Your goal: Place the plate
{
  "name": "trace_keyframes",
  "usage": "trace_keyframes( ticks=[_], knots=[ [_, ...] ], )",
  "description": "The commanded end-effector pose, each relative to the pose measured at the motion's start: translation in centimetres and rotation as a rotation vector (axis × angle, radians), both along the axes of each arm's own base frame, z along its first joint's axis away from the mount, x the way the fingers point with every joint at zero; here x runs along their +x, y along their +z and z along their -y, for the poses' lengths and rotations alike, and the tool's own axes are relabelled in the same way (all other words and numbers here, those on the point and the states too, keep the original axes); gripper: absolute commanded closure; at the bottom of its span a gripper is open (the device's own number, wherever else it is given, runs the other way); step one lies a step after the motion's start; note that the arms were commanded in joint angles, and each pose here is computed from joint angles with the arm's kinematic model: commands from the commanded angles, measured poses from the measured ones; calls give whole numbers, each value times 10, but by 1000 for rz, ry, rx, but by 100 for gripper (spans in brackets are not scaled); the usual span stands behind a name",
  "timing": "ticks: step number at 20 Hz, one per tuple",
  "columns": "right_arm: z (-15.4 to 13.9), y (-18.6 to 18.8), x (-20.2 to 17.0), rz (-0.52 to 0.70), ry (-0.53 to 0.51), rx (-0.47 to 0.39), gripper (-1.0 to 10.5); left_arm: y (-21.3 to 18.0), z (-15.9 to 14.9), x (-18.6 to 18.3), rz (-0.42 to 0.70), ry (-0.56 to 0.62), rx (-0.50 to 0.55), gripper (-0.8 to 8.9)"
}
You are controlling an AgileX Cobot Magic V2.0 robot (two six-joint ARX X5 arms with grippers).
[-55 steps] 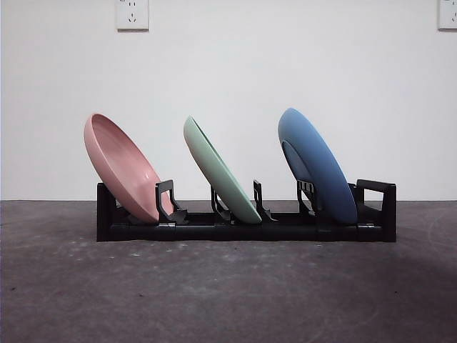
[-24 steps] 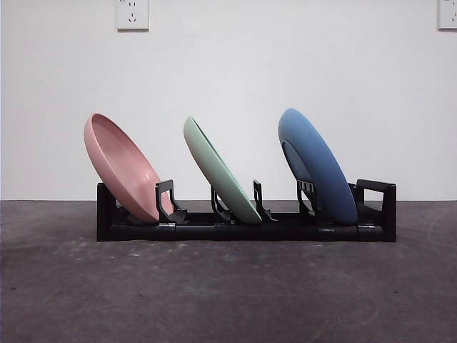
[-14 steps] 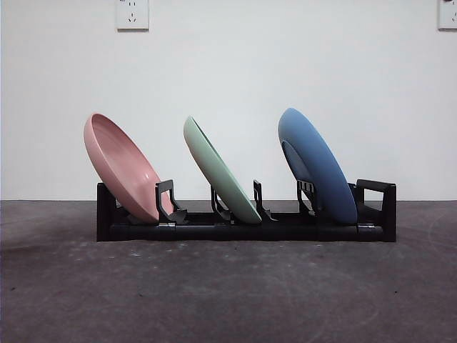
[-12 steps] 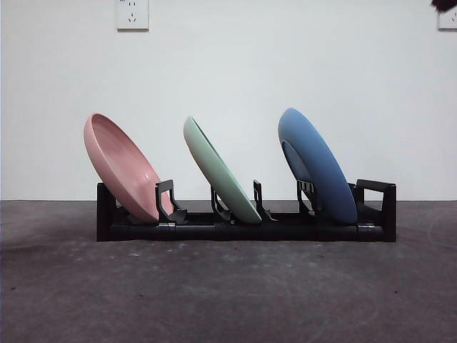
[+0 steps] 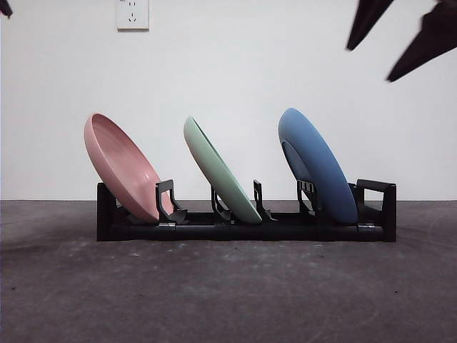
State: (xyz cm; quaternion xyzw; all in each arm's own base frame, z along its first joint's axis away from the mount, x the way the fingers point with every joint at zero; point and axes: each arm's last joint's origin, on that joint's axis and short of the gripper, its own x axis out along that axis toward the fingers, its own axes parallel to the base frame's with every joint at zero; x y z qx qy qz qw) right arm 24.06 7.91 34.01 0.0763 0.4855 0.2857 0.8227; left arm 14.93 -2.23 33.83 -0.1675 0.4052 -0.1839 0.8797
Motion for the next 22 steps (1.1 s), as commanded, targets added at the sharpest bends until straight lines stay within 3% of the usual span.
trace_keyframes(
  ticks=[1,11,22],
  knots=[
    [-12,6,28,-3,6,5,629,9,1,3,67,-19,1,461],
    [-46,11,118,57,3,-9,630,12,1,5,98,-22,2,462],
    [-69,-21,140,48,16,-47,702,11,1,5,101,-26,6,462]
  ],
)
